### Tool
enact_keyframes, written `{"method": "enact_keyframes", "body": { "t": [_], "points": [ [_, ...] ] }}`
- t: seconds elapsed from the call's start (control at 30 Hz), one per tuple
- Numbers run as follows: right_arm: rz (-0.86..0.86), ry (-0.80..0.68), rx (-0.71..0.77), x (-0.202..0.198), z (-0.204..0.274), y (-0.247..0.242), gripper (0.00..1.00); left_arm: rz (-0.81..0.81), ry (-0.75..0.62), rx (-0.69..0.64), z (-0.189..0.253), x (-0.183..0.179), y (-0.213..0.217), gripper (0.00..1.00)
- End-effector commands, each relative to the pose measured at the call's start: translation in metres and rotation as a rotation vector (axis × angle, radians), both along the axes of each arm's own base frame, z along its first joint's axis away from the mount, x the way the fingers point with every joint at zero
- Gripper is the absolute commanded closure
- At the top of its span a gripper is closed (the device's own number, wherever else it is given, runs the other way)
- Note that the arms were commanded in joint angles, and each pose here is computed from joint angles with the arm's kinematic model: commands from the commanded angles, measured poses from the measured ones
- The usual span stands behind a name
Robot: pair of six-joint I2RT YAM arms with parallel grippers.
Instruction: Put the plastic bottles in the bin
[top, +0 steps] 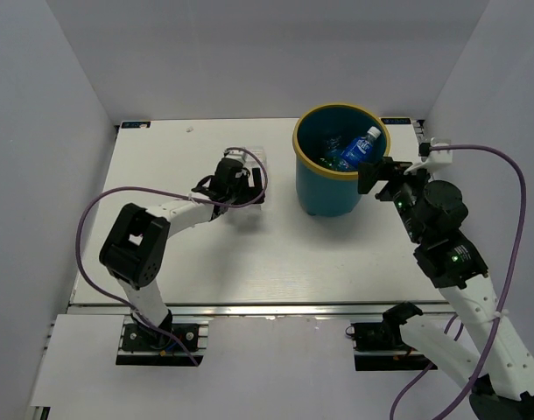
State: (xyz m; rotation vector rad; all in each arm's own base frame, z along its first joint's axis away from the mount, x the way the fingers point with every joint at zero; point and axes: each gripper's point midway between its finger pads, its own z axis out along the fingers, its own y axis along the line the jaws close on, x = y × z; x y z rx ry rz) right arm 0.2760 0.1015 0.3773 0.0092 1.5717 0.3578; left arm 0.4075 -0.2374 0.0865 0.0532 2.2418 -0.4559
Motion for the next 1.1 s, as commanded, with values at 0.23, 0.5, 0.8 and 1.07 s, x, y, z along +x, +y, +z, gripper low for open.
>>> {"method": "enact_keyframes", "body": {
  "t": [0.23,0.5,0.8,1.07],
  "points": [
    [-0.064,0.067,0.065,-0.004,-0.028,-0.010,0.11,-0.010,0.098,-0.018,-0.031,-0.006,-0.007,0.02],
    [-0.114,0.156,0.025,-0.002,-0.060,-0.017,0.11,0.001,0.069,-0.046,-0.030,0.009,-0.015,0.44],
    [-0.148,0.142,0.021,-0.007,-0.065,-0.026,0.11,0.038,0.015,-0.050,-0.004,0.010,-0.008,0.82],
    [-0.350,0.166,0.066,-0.007,-0.075,-0.059,0.11,0.062,-0.221,-0.113,0.103,0.008,0.007,1.00]
  ]
}}
